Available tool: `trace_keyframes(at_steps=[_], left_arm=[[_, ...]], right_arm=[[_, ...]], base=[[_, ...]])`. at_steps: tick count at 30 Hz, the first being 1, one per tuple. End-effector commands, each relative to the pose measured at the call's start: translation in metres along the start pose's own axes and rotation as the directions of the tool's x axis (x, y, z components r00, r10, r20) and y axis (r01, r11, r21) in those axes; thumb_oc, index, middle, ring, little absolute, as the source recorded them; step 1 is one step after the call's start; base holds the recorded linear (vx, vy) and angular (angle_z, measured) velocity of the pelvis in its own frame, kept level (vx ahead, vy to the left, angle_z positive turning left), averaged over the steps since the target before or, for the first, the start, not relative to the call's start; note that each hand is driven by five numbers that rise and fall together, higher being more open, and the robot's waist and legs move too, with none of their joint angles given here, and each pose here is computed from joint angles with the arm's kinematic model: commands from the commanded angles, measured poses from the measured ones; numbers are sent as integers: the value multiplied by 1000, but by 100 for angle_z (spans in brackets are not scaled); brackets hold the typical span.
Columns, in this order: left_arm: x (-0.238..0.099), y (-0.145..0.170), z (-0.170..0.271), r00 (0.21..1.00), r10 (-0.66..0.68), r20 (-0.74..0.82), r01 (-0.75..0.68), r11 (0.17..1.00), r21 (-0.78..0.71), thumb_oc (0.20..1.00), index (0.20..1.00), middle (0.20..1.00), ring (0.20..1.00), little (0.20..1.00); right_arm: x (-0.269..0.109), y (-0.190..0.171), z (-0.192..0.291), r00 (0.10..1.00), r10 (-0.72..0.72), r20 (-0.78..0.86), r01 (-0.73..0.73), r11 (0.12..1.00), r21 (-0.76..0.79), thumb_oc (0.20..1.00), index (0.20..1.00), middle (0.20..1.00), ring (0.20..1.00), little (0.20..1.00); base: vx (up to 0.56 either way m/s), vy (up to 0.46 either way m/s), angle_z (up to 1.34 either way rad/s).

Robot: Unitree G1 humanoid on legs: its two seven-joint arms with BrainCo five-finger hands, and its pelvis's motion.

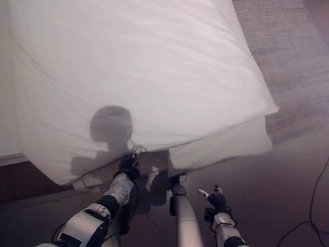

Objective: Make the bed

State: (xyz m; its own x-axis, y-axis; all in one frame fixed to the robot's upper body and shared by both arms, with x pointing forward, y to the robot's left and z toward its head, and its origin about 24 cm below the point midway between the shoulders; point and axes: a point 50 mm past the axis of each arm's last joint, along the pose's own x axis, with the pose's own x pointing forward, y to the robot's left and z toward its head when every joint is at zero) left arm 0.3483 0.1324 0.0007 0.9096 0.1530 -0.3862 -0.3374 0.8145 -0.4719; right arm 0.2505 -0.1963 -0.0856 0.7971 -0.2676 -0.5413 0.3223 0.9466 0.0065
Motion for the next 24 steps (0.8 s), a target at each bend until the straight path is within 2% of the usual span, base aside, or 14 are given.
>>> trace_keyframes(at_steps=[1,8,9,11,20,24], left_arm=[[5,-27,38,990,-24,138,46,987,-156,1000,1000,1000,1000,1000],[3,-50,66,970,-47,240,128,934,-334,1000,1000,1000,1000,1000],[2,-52,69,966,-46,253,140,919,-367,824,824,824,824,824],[0,-57,69,965,-49,258,154,901,-406,200,200,200,200,200],[-8,-76,72,949,-105,297,244,840,-485,200,200,200,200,200],[-21,-90,65,921,-210,328,361,778,-515,200,200,200,200,200]], right_arm=[[-2,-8,4,998,-4,56,5,1000,-24,1000,1000,1000,1000,1000],[-5,-12,1,998,-4,60,5,1000,-22,1000,1000,1000,1000,1000],[-5,-12,1,998,-6,61,7,1000,-18,1000,1000,1000,1000,1000],[-5,-11,0,998,-4,58,5,1000,-17,1000,1000,1000,1000,1000],[-5,-7,0,998,2,56,-2,1000,5,1000,1000,1000,1000,1000],[-6,5,4,996,39,74,-43,998,46,1000,1000,1000,1000,1000]], base=[[0,0,0],[-1,-2,-1],[0,0,0],[0,0,0],[-1,-1,0],[0,0,0]])
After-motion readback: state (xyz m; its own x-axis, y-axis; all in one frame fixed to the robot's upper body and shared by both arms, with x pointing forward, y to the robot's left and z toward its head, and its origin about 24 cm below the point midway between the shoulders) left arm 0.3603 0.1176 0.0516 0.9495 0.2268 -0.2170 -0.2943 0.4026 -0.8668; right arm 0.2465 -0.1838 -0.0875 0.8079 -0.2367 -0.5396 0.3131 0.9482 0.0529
